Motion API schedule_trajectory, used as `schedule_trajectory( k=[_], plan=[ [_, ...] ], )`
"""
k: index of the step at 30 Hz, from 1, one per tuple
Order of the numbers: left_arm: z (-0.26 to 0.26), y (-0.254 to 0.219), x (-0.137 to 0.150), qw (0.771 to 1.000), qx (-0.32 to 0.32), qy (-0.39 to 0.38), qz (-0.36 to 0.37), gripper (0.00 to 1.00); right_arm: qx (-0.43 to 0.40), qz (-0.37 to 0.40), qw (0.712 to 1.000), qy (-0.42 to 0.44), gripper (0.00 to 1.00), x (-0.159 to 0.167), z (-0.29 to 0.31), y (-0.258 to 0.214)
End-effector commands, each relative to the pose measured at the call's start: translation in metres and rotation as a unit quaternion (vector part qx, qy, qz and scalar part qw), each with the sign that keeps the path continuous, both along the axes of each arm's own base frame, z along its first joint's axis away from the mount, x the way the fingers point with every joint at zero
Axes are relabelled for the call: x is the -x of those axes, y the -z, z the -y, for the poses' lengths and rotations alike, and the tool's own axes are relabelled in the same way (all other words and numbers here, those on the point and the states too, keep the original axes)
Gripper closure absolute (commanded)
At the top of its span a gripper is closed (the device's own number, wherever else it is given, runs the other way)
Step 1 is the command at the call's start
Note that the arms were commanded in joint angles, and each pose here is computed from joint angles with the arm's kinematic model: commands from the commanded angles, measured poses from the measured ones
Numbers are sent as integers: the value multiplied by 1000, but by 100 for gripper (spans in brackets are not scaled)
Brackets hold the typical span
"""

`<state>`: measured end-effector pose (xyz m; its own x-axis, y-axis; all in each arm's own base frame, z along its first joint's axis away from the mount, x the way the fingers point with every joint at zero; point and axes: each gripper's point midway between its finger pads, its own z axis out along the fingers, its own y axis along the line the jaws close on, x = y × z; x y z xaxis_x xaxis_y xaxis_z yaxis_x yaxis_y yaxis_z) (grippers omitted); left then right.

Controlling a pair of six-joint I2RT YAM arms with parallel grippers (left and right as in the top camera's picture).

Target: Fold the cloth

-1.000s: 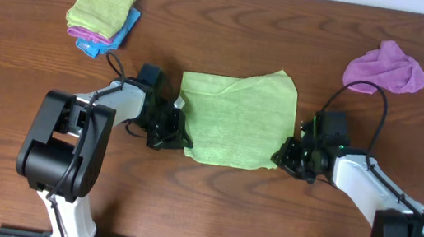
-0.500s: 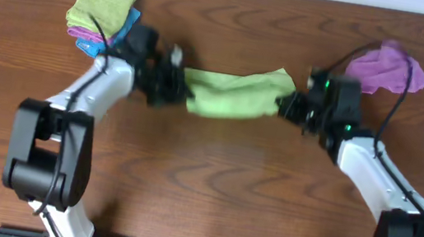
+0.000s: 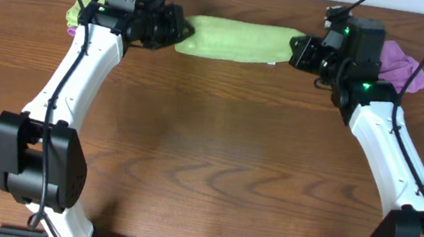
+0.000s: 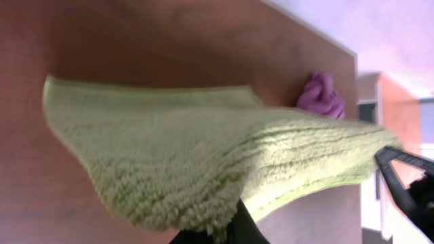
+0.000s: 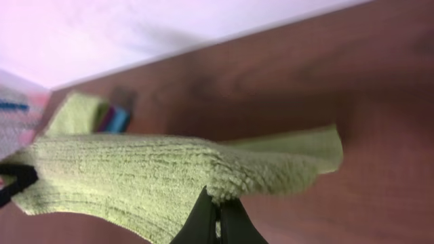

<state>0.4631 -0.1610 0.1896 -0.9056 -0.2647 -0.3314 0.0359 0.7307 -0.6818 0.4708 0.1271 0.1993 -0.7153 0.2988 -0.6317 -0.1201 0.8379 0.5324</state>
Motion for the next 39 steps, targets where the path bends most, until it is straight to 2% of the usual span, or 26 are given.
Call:
schedule_trajectory(
  k=[1, 10, 15, 24, 29, 33, 39],
  plan=[
    [-14, -1, 10, 1000, -24, 17, -1, 94, 26, -24, 999, -3, 99, 7, 5, 10],
    [-40, 40, 81, 983, -98, 65, -139, 94, 65, -197, 978, -25, 99, 76, 9, 64],
    [-43, 63, 116, 968, -105, 76, -213, 94, 105, -271, 957, -22, 99, 111, 16, 84],
    [-48, 111, 166, 943, -106, 84, -302, 94, 128, -343, 930, -34, 99, 156, 22, 127],
    [-50, 124, 183, 935, -106, 87, -327, 94, 133, -372, 918, -36, 99, 175, 26, 144],
    [-49, 125, 179, 938, -103, 81, -320, 94, 140, -353, 924, -40, 98, 168, 26, 146],
    [-46, 120, 145, 956, -88, 18, -278, 94, 132, -249, 959, -26, 99, 116, 20, 134]
  ],
)
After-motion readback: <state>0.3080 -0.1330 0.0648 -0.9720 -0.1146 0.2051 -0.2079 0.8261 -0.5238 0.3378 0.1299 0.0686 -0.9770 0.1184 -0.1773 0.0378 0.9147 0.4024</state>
